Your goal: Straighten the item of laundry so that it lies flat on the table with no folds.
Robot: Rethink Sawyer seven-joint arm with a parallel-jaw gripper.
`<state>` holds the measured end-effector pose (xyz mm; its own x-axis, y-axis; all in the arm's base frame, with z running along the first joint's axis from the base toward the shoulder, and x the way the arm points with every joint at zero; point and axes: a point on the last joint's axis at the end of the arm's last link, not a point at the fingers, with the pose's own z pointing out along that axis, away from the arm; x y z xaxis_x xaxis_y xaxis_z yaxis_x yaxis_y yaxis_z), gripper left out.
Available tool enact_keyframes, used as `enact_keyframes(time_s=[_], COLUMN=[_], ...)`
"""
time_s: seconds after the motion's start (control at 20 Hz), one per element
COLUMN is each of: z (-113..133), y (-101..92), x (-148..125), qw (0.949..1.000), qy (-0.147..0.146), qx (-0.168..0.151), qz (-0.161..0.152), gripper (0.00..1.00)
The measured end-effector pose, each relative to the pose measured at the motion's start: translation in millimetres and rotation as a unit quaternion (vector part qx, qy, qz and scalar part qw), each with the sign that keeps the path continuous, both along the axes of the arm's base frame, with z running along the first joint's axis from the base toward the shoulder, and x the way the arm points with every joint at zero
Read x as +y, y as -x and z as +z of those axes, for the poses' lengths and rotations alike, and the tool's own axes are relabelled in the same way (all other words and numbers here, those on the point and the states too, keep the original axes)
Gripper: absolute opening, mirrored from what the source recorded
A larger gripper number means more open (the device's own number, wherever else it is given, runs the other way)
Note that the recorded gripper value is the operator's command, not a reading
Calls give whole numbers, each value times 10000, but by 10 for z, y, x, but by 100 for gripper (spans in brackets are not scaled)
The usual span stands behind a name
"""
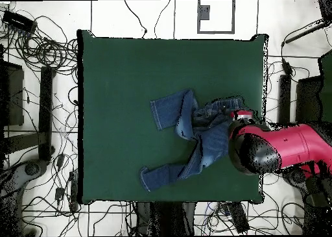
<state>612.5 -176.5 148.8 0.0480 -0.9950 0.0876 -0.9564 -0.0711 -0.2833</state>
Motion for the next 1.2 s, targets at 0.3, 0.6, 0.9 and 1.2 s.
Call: enact_keyframes(time_s=[0.3, 0.6, 0.9, 1.2], z=[140, 212, 221, 232], y=[-123, -260, -412, -536], x=[-28, 63, 203, 400], qw=[9995, 9981, 9939, 9853], qy=[-221, -509, -1000, -1625], qx=[-182, -251, -271, -279], qz=[-139, -239, -375, -438], gripper=[0, 0, 0, 0])
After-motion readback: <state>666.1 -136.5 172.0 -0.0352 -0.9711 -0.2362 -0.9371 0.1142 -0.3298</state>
